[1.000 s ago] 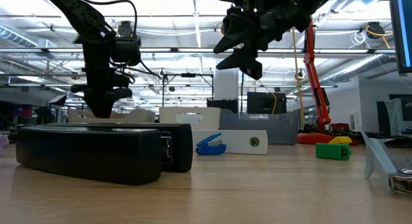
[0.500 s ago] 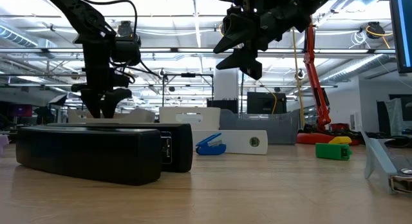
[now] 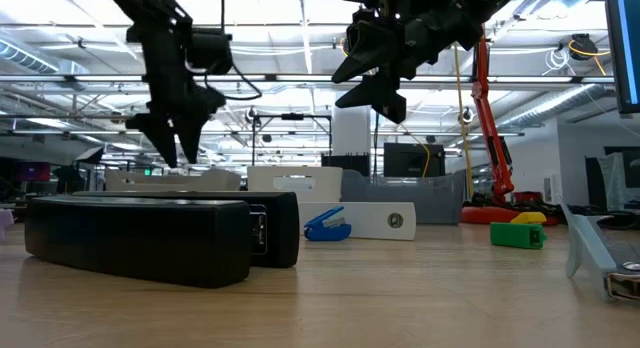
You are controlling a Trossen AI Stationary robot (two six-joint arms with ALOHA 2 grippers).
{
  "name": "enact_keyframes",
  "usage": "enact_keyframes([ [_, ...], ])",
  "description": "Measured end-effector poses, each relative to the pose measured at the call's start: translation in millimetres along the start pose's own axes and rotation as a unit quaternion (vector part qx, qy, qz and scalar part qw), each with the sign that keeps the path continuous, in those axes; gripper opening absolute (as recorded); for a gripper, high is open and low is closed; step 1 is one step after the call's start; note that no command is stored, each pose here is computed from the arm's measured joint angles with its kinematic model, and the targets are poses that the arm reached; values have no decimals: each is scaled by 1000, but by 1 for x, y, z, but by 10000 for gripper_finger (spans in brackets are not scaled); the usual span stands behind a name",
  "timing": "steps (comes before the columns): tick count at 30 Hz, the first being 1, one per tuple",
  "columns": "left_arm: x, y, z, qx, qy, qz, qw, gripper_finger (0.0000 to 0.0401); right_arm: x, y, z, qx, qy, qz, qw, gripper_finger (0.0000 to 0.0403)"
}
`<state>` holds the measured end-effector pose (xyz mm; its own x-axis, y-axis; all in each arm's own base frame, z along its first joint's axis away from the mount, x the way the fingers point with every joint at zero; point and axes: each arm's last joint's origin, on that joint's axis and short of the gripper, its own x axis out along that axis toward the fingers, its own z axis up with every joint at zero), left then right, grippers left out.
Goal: Pick and place Stapler, Stapler remover, tape
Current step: Put the blue tape into the gray bin
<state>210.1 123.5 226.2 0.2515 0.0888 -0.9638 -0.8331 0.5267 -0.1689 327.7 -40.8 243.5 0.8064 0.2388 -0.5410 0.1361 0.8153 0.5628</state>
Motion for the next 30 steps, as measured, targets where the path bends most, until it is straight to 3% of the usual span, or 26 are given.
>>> enact_keyframes([
  [6, -1, -38, -34, 50, 96, -64, 992, 198, 0, 0, 0, -4, 0, 0, 1000, 162],
  [13, -5, -74, -88, 143, 168, -50, 974, 194, 0, 0, 0, -32, 2, -1, 999, 161],
  [20, -10, -100, -131, 216, 161, -44, 962, 200, -2, 1, -1, -84, 12, 24, 996, 160],
  [30, -17, -120, -177, 240, 117, -42, 963, 200, -35, -3, -8, -124, -18, 11, 992, 160],
])
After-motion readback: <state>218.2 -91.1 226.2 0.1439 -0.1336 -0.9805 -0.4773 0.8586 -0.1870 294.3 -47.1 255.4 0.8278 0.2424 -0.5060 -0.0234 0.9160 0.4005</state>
